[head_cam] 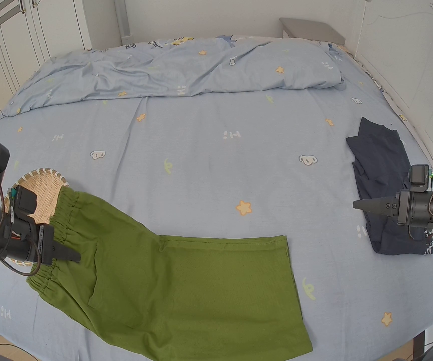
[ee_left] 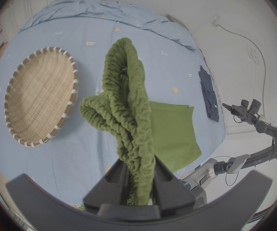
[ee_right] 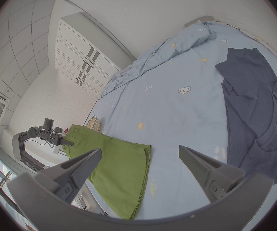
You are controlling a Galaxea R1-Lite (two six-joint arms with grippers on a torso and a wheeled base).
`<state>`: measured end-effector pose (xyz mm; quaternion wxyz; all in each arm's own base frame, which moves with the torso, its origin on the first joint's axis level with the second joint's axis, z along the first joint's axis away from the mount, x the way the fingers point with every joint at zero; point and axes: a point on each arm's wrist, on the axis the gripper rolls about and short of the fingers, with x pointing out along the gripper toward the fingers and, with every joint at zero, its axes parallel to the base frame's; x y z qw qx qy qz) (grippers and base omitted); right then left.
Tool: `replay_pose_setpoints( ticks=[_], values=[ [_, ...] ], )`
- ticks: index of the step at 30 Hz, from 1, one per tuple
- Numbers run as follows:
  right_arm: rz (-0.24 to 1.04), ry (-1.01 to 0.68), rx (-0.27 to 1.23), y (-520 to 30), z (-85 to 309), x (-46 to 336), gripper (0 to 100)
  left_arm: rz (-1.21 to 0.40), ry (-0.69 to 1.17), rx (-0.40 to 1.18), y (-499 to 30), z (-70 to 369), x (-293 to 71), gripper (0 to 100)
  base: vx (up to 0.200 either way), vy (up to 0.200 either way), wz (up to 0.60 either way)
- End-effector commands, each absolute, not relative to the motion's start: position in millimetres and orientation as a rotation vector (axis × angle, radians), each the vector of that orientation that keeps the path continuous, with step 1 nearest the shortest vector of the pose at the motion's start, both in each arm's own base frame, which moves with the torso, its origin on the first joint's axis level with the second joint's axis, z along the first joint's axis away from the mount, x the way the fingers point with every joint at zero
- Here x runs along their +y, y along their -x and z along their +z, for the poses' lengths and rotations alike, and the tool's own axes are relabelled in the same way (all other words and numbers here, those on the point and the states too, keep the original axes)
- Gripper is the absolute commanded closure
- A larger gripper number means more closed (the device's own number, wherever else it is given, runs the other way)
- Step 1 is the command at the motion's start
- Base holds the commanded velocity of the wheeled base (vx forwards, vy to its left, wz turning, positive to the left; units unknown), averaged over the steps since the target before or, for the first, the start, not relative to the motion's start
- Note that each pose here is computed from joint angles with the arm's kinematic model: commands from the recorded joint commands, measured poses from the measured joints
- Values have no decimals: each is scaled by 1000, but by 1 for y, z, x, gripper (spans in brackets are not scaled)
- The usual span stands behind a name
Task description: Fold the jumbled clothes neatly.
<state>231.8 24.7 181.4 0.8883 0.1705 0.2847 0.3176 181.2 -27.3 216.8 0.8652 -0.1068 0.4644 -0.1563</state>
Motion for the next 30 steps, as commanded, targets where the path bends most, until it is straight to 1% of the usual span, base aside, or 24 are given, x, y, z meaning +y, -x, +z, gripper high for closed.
replay_pose_setpoints(
  ticks=[1, 6, 11, 12, 13, 14, 16, 22, 30],
  values=[
    [652, -344, 589, -232, 183, 28, 0, -390, 151, 898, -170, 248, -75, 100, 0, 0, 0],
    [629, -330, 588, -232, 183, 31, 0, -419, 94, 911, -179, 249, -106, 100, 0, 0, 0],
    [630, -325, 592, -232, 182, 34, 0, -417, 130, 957, -192, 246, -148, 100, 0, 0, 0],
    [630, -325, 592, -232, 182, 34, 0, -417, 130, 957, -192, 246, -148, 100, 0, 0, 0],
    [624, -324, 592, -232, 182, 34, 0, -408, 147, 973, -192, 241, -161, 100, 0, 0, 0],
    [624, -324, 592, -232, 182, 34, 0, -408, 147, 973, -192, 241, -161, 100, 0, 0, 0],
    [607, -322, 592, -234, 182, 33, 0, -403, 150, 1014, -191, 231, -181, 100, 0, 0, 0],
    [599, -326, 606, -237, 178, 32, 0, -448, 139, 1050, -190, 213, -213, 100, 0, 0, 0],
    [597, -329, 615, -240, 175, 32, 0, -502, 164, 1034, -183, 208, -235, 100, 0, 0, 0]
  ],
)
